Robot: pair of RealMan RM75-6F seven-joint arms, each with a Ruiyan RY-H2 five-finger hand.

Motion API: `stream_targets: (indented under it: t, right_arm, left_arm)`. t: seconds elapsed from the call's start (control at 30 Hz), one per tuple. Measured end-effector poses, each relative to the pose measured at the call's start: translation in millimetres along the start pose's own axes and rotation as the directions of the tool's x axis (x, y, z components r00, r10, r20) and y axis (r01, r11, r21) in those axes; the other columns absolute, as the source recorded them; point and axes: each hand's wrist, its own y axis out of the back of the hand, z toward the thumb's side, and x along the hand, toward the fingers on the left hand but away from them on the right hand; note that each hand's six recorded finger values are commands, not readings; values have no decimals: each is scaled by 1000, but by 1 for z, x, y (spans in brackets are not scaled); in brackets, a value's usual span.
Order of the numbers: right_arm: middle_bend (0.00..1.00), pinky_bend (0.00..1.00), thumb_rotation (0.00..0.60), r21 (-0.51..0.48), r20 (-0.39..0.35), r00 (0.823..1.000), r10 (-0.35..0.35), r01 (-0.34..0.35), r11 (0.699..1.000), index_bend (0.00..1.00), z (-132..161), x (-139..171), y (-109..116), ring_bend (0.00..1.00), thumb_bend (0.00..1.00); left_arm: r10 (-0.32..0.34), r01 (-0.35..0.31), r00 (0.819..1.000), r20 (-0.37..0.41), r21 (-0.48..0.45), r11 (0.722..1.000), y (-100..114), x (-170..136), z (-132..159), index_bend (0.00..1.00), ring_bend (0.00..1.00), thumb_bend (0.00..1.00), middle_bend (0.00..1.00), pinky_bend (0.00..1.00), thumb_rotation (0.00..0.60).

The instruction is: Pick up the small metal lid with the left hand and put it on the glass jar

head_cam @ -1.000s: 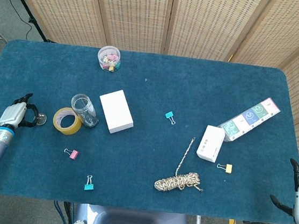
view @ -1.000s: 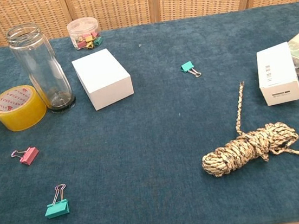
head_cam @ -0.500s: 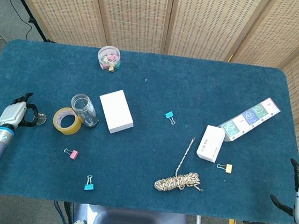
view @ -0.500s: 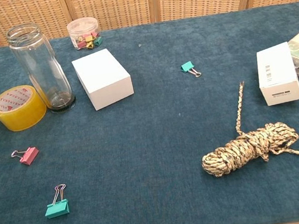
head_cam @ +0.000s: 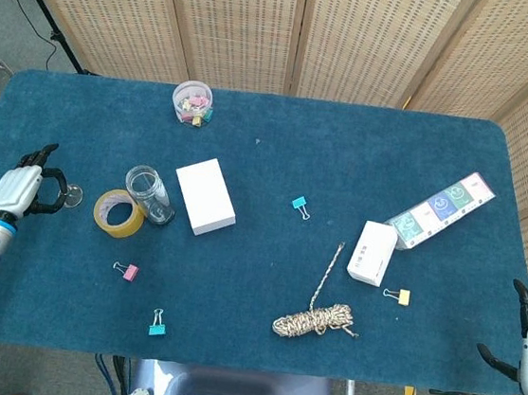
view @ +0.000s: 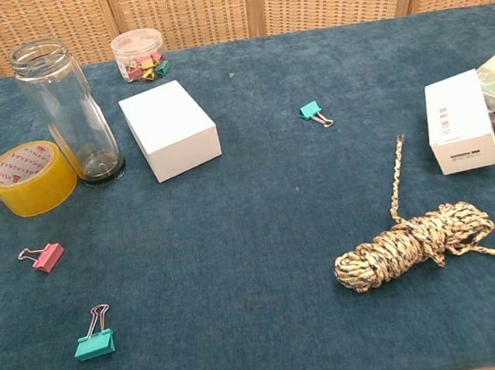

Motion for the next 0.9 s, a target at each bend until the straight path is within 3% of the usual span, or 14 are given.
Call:
stream_targets:
  t: [0.23, 0.4, 0.6, 0.9]
  right_arm:
    - [0, 0, 600, -1, 1, 1000, 3, -3, 1000, 0, 0, 0, -1, 0, 0]
    - [0, 0, 600, -1, 2, 1000, 2, -2, 1000, 0, 0, 0, 0, 0, 0]
    - [0, 0, 600, 0, 5, 1000, -2, 2, 1000, 0, -2, -1, 1, 0, 0]
    - [0, 0, 600, -3, 10, 1000, -7, 7, 1000, 0, -4, -1, 3, 0, 0]
  left_arm:
    - [67, -70, 987, 146, 11, 998, 56, -21, 53, 645, 0, 438, 0, 0, 600]
    - [88, -100, 973, 213, 45, 994, 75, -19, 86, 646, 0, 439, 0, 0, 600]
    - [43, -64, 957, 288, 62, 996, 69, -3, 126, 648, 0, 441, 0, 0, 600]
    - [8, -13, 945, 326, 14, 1000, 54, 9, 151, 648, 0, 442, 0, 0, 600]
